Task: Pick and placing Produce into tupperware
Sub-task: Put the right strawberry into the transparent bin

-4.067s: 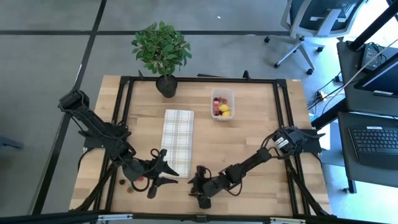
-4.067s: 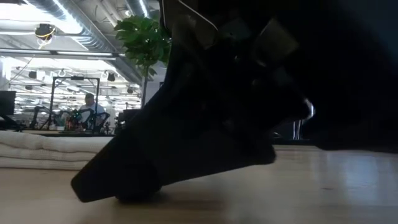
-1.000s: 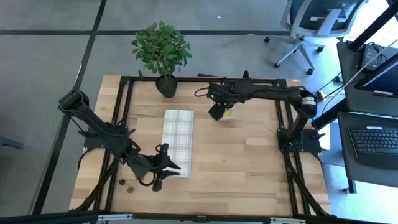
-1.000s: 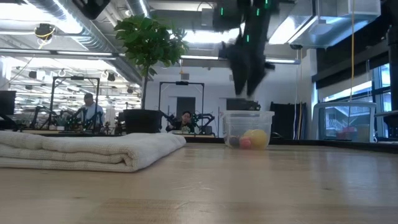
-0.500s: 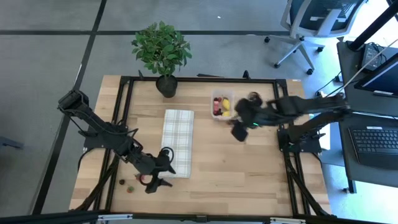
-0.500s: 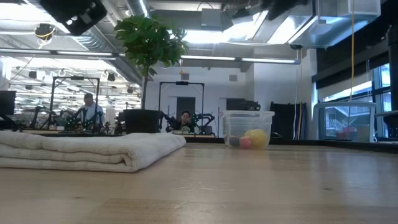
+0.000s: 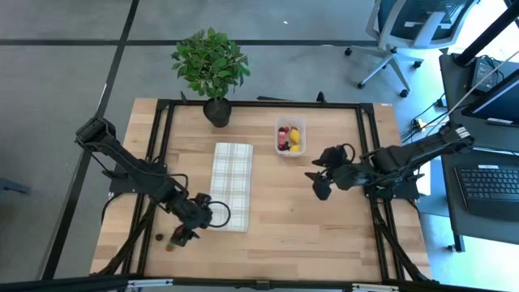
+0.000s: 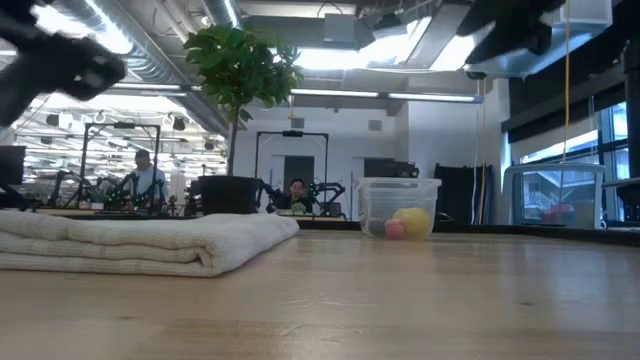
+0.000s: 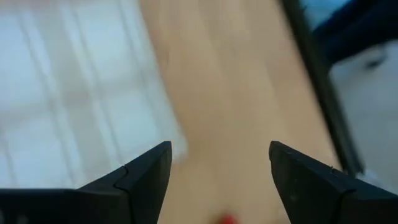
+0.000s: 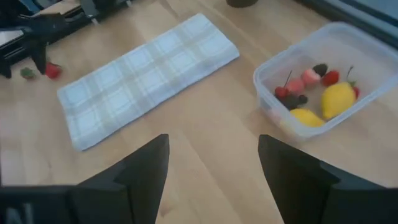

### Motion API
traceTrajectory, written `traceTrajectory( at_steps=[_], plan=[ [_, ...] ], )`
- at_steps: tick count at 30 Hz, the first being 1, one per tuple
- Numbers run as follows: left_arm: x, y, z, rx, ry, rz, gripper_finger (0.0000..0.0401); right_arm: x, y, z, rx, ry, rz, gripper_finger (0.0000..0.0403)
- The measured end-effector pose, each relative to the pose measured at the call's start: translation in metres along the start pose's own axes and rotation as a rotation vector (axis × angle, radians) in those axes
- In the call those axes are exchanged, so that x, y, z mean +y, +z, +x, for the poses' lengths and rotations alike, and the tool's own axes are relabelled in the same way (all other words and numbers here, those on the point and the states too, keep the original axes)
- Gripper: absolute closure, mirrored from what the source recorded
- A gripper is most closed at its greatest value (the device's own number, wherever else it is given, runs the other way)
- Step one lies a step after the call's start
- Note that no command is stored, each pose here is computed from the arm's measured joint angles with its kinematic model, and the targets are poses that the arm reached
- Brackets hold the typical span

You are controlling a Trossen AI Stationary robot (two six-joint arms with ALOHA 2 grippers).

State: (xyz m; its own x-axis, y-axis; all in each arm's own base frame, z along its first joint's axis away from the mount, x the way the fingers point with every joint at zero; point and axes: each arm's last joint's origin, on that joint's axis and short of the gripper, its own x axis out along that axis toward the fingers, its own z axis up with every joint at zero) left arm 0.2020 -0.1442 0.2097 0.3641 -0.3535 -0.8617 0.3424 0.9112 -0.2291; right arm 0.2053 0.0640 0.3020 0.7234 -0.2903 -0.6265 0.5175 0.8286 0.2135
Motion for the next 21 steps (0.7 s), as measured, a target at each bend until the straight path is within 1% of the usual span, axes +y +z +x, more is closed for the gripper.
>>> traceTrajectory(
  at_steps=[3,6,8,10,12,17,21],
  plan=[
    [-0.003,-0.011,0.000,0.103,0.006,0.013,0.0140,-0.002,-0.014,0.014,-0.003,0.004,0.024,0.0153],
    [-0.006,-0.016,0.000,0.143,0.017,0.037,0.0140,-0.003,-0.023,0.023,-0.012,0.020,0.041,0.0153],
    [-0.006,-0.019,0.000,0.159,0.032,0.011,0.0140,-0.003,-0.027,0.027,-0.025,0.037,0.054,0.0153],
    [-0.006,-0.020,0.002,0.182,0.041,-0.056,0.0140,-0.002,-0.027,0.029,-0.040,0.054,0.065,0.0153],
    [-0.009,-0.022,0.006,0.208,0.047,-0.097,0.0140,-0.001,-0.027,0.029,-0.051,0.066,0.075,0.0153],
    [-0.016,-0.029,0.022,0.299,0.036,-0.107,0.0140,-0.001,-0.026,0.029,-0.056,0.071,0.072,0.0153],
    [-0.020,-0.037,0.038,0.395,0.061,-0.109,0.0140,-0.001,-0.027,0.029,-0.056,0.070,0.070,0.0153]
  ],
)
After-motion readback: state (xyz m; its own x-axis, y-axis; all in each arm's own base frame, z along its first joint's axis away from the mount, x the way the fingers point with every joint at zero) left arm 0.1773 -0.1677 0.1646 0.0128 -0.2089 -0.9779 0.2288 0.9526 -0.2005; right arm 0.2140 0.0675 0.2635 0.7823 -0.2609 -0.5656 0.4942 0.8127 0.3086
